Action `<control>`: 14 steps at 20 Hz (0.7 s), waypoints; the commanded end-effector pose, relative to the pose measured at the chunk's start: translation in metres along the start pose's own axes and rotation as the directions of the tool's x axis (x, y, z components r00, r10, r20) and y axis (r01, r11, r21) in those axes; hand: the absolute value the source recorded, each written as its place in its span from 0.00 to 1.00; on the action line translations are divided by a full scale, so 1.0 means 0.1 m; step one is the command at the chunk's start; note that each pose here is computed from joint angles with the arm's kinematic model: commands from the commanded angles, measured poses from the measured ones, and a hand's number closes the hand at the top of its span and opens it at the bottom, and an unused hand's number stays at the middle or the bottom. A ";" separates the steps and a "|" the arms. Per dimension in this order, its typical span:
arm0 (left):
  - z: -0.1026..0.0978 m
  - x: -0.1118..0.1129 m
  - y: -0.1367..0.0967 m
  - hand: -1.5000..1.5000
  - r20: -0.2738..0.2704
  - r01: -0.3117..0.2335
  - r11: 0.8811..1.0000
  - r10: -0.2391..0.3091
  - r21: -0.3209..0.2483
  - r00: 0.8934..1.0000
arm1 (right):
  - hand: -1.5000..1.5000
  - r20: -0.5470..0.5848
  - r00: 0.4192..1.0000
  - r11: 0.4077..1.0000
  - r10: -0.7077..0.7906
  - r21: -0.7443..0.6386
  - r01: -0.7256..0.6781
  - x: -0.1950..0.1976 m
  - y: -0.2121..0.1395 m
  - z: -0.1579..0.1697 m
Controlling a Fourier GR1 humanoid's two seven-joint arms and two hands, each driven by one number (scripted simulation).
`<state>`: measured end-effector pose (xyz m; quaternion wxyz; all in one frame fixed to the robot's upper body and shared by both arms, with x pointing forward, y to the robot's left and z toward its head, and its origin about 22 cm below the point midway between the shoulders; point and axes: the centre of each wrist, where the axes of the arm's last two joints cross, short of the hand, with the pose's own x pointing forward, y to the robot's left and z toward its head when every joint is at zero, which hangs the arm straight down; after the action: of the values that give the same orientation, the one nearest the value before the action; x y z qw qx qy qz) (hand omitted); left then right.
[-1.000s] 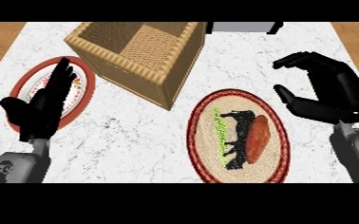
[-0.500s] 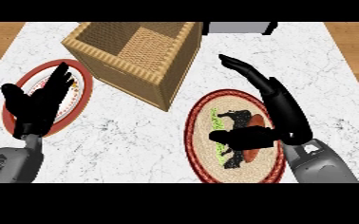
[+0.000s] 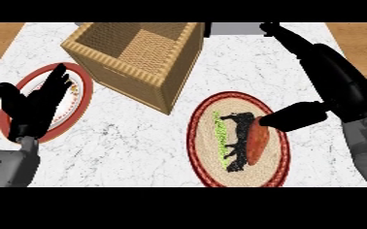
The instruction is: Pick the sweet potato from the placemat and place it in the basket
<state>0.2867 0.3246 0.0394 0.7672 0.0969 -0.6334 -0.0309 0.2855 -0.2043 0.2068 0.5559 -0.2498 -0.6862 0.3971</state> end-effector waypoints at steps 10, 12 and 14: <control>-0.05 -0.02 -0.19 0.50 0.002 -0.010 1.000 0.010 -0.005 1.000 | 0.00 -0.219 0.963 0.933 0.160 0.353 -0.075 0.13 -1.17 0.10; -0.02 0.09 -0.19 0.50 -0.010 -0.009 1.000 0.009 -0.001 1.000 | 0.00 -0.219 0.966 0.930 0.140 0.364 -0.053 0.10 -1.39 0.16; -0.10 0.01 -0.02 0.50 0.011 0.002 1.000 -0.002 -0.012 1.000 | 0.00 -0.222 0.973 0.935 0.071 0.355 0.013 0.15 -1.25 0.26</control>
<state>0.2920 0.3178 0.0406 0.7666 0.0925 -0.6346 -0.0321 0.2797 -0.2623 0.3027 0.6435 -0.2180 -0.5510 0.4846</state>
